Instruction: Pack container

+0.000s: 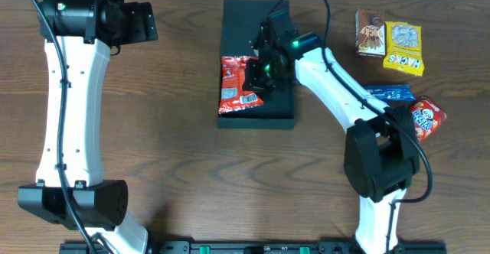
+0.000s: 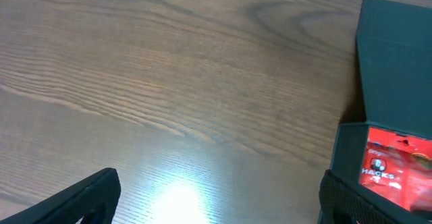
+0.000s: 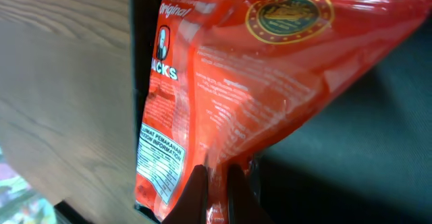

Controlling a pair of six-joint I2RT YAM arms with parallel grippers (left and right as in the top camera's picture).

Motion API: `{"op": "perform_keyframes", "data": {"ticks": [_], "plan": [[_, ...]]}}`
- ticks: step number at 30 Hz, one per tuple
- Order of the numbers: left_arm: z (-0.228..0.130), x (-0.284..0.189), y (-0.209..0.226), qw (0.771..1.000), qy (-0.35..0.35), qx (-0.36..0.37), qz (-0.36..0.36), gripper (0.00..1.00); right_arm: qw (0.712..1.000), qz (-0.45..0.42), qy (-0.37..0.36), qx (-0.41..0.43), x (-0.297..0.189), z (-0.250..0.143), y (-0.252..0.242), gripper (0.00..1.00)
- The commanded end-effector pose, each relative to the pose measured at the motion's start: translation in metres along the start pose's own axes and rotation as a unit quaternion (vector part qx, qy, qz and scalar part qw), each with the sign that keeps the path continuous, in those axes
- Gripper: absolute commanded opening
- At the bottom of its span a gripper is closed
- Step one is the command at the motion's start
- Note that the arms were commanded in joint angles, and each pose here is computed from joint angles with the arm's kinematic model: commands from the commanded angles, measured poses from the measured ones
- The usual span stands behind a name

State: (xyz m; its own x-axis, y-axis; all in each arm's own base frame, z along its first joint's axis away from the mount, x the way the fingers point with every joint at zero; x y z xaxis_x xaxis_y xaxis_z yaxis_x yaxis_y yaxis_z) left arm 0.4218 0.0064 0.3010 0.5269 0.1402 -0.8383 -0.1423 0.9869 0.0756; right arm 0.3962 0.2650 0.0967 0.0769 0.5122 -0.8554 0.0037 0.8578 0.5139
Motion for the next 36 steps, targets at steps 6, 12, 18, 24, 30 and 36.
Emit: {"op": "perform_keyframes", "data": {"ticks": [6,12,18,24,30,36], "plan": [[0.001,0.003,0.0,1.0,0.001,0.007,-0.003,0.95,0.999,-0.027,-0.003,-0.018,0.001,-0.003,-0.007,0.01],[0.002,0.003,0.0,1.0,-0.001,0.006,-0.003,0.95,0.998,-0.035,-0.003,-0.044,0.007,-0.006,-0.004,0.81],[0.001,0.005,-0.002,1.0,0.001,0.006,-0.006,0.95,0.997,-0.016,-0.048,-0.053,-0.034,0.021,0.005,0.79],[-0.043,0.063,-0.051,0.99,0.073,0.003,-0.122,1.0,0.967,-0.122,-0.216,-0.06,-0.169,0.065,-0.019,0.76],[-0.101,0.116,-0.081,0.982,0.127,-0.004,-0.137,1.0,0.92,-0.255,-0.291,0.053,-0.25,0.096,-0.146,0.88],[-0.13,0.128,-0.132,0.973,0.135,0.014,-0.184,0.99,0.886,-0.312,-0.291,0.181,-0.268,0.109,-0.287,0.92]]}}
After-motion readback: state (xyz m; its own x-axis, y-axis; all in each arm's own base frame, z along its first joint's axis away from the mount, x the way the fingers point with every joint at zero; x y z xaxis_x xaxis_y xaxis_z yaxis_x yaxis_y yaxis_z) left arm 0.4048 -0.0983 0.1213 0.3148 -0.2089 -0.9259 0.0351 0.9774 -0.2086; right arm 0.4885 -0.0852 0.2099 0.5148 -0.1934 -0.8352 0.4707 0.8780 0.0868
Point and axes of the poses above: each gripper's point midway between its finger pads, its own x axis out along the fingers, its own y axis along the line the jaws close on, z = x × y, the point moved 1 cm from there along -x, back along the fingers, and after that the axes turned 4 degrees about x, right-handed, at the moved point
